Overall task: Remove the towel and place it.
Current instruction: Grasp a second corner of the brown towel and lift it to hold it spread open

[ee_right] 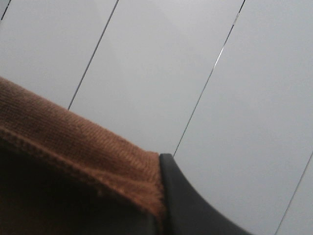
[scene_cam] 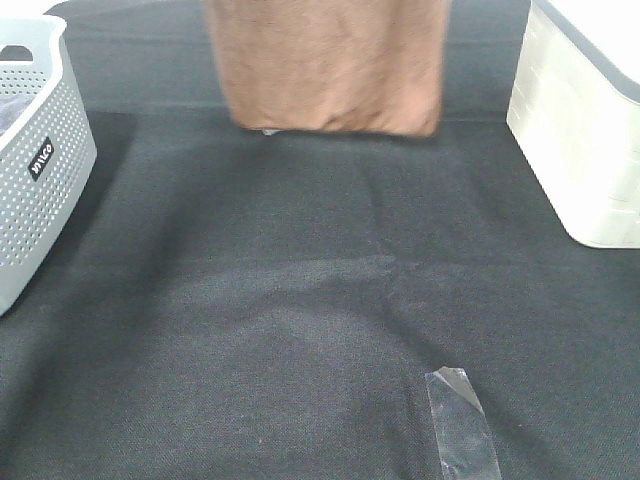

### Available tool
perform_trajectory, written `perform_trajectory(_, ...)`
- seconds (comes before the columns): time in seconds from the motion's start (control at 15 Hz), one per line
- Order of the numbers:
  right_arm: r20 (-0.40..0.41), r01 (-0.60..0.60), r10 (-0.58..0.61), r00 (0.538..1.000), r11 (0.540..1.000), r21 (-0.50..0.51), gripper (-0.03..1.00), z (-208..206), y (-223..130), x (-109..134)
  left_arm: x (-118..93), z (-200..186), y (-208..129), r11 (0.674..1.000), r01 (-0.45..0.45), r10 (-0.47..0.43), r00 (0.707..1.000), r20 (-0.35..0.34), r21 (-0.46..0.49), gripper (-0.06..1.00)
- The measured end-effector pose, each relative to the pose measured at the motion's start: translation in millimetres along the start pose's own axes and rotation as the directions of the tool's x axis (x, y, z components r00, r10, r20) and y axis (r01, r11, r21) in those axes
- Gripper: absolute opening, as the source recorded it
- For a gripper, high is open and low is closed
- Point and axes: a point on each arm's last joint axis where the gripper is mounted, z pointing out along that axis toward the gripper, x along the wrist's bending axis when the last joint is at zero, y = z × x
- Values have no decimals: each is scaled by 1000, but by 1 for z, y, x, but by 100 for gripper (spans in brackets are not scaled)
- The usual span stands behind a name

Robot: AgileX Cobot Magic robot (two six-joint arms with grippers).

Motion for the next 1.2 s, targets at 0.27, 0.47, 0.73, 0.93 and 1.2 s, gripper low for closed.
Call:
perform_trajectory(0.27,-3,-48,49,999,996,69,1,1,-10,3,-2,-1,-11,996,-10,7,999,39,87,0)
perform_trajectory(0.47,2,-99,99,995,986,134,1,1,-18,4,-6,-2,-20,984,-19,4,996,84,177,0)
perform_trajectory(0.73,20,-282,287,958,924,256,1,-1,-27,10,-11,-6,-30,947,-12,-37,989,145,320,0)
perform_trajectory(0.93,34,-394,435,900,776,492,1,-10,-45,23,-22,-19,-38,814,34,-208,949,237,580,0)
perform_trajectory(1.2,-28,-302,523,852,535,789,1,-33,-65,42,-37,-54,-46,496,-56,-475,818,325,866,0)
